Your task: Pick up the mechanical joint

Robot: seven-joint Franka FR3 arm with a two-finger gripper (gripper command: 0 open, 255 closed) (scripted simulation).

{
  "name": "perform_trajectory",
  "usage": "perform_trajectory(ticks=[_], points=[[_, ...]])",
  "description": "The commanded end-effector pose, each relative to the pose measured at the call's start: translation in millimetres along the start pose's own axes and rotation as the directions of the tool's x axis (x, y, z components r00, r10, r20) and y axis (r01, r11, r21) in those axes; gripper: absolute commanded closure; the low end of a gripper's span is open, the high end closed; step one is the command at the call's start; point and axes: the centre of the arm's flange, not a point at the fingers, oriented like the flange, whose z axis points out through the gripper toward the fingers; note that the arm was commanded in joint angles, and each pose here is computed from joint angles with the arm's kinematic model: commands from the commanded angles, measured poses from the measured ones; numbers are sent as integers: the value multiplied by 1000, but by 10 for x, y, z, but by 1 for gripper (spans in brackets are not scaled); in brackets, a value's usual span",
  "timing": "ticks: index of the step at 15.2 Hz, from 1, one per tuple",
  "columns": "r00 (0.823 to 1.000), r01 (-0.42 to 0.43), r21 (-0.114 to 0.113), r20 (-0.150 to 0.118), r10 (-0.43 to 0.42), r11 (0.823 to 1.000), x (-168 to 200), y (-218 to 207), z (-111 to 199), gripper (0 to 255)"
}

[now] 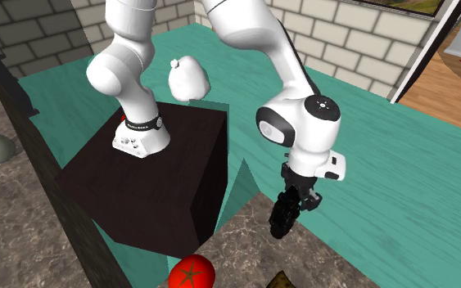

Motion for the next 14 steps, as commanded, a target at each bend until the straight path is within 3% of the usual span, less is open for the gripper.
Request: perform_trajectory(ticks=[1,14], points=[[1000,0,0,0,0,1000,6,10,-99,255],[1000,0,0,0,0,1000,39,23,-687,255]])
